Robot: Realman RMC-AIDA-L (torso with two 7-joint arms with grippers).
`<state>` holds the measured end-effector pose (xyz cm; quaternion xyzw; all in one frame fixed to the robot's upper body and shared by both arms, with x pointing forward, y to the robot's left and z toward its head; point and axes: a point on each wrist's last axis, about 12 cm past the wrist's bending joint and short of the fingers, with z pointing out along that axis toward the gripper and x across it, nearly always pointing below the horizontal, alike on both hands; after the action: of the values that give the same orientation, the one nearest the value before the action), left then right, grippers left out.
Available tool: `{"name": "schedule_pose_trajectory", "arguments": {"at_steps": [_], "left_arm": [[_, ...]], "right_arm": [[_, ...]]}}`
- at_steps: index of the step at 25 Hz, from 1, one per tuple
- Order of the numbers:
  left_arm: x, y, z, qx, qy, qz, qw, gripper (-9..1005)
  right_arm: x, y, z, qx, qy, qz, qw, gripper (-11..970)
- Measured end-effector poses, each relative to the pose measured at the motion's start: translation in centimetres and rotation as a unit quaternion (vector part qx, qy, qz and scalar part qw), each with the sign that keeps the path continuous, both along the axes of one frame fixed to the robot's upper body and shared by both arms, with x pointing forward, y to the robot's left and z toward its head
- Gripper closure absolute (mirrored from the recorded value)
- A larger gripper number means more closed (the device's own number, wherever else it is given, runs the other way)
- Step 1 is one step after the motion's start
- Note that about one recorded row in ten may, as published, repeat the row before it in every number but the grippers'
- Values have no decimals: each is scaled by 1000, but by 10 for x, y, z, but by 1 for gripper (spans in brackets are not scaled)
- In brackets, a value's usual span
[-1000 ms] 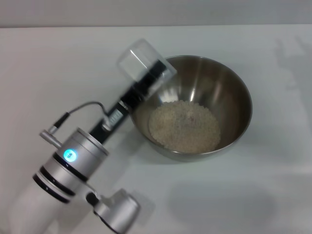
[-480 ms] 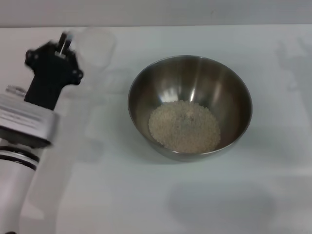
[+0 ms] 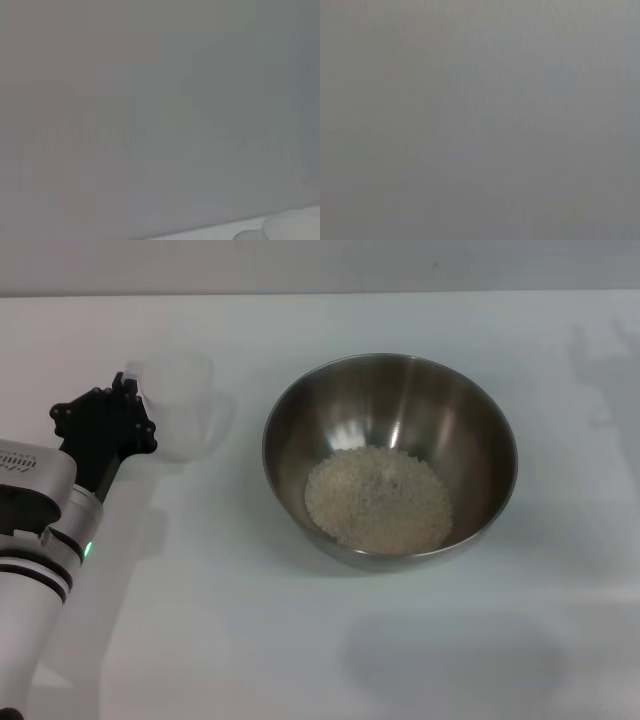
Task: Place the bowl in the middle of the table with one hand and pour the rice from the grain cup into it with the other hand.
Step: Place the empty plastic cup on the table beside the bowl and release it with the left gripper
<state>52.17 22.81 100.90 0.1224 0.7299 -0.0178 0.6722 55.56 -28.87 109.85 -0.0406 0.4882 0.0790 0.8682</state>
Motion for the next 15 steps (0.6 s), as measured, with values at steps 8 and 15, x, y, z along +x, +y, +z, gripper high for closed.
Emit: {"name": "schedule_pose_trajectory", "arguments": {"at_steps": [8,15], "left_arm": [[3,2,-5,-1,25,7,1000,958],[2,3,-7,-31,39,8,999,956]], "right_arm": [[-2,-2,-1,0,-2,-3,1000,417],[-5,-4,-2,-1,0,-5,1000,416]]}}
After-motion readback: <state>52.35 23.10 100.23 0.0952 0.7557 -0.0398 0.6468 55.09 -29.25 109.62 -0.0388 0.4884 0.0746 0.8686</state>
